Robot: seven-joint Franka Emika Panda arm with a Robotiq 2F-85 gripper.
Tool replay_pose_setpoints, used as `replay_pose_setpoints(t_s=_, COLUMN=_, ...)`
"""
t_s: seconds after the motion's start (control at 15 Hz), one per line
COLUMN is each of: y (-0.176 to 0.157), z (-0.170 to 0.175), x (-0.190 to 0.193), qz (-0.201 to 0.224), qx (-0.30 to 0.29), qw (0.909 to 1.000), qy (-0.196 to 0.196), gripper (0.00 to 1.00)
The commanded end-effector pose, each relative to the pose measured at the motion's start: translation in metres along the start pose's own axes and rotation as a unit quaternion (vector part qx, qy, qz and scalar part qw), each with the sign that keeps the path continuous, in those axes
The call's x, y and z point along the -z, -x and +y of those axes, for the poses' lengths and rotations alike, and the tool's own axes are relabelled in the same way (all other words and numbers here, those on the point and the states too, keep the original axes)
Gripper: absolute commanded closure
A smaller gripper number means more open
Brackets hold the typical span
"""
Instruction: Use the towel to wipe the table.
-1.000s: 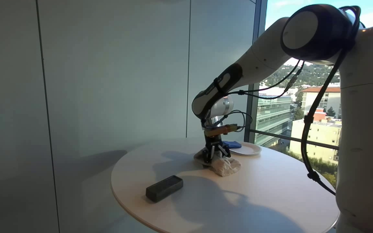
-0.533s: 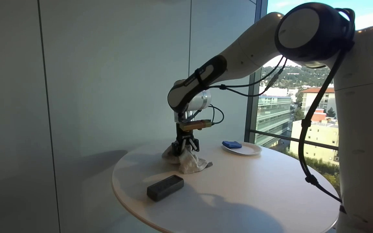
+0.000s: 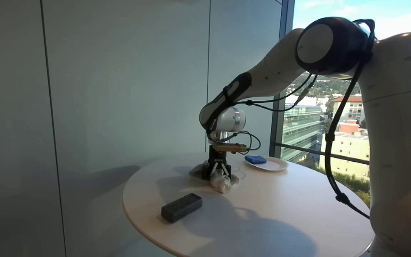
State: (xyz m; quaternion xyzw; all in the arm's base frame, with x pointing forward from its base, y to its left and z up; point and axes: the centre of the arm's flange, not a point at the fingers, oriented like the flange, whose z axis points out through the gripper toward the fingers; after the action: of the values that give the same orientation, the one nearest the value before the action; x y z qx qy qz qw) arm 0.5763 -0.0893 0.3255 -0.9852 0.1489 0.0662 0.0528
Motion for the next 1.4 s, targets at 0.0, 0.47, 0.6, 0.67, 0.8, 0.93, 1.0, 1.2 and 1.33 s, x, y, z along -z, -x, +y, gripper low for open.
replay_pose_setpoints(t_s=0.0, y=0.031, z=0.033, x=-0.06, qz=-0.055, qx=-0.054, qw=0.997, qy=0.007, gripper=1.0)
replay_pose_setpoints(t_s=0.47, y=0.071, z=0.07, x=-0.065, qz=-0.062, qx=-0.167, qw=0.9834, qy=0.034, gripper=1.0)
replay_pose_setpoints(t_s=0.6, y=0.06, z=0.087, x=-0.07, qz=-0.069, qx=-0.194, qw=0.9776, qy=0.046, gripper=1.0)
replay_pose_setpoints(t_s=0.67, y=0.045, z=0.088, x=-0.061, qz=-0.061, qx=-0.196, qw=0.9777, qy=0.044, gripper=1.0)
replay_pose_setpoints(t_s=0.8, y=0.012, z=0.091, x=-0.034, qz=-0.041, qx=-0.19, qw=0.9795, qy=0.052, gripper=1.0)
replay_pose_setpoints(t_s=0.93, y=-0.018, z=0.085, x=0.0, qz=-0.022, qx=-0.17, qw=0.9823, qy=0.076, gripper=1.0)
replay_pose_setpoints(t_s=1.0, y=-0.034, z=0.075, x=0.017, qz=-0.013, qx=-0.152, qw=0.9839, qy=0.093, gripper=1.0)
replay_pose_setpoints(t_s=1.2, y=-0.068, z=0.036, x=0.038, qz=0.009, qx=-0.075, qw=0.9915, qy=0.105, gripper=1.0)
replay_pose_setpoints(t_s=1.33, y=-0.084, z=-0.001, x=0.047, qz=0.025, qx=-0.02, qw=0.9945, qy=0.1, gripper=1.0)
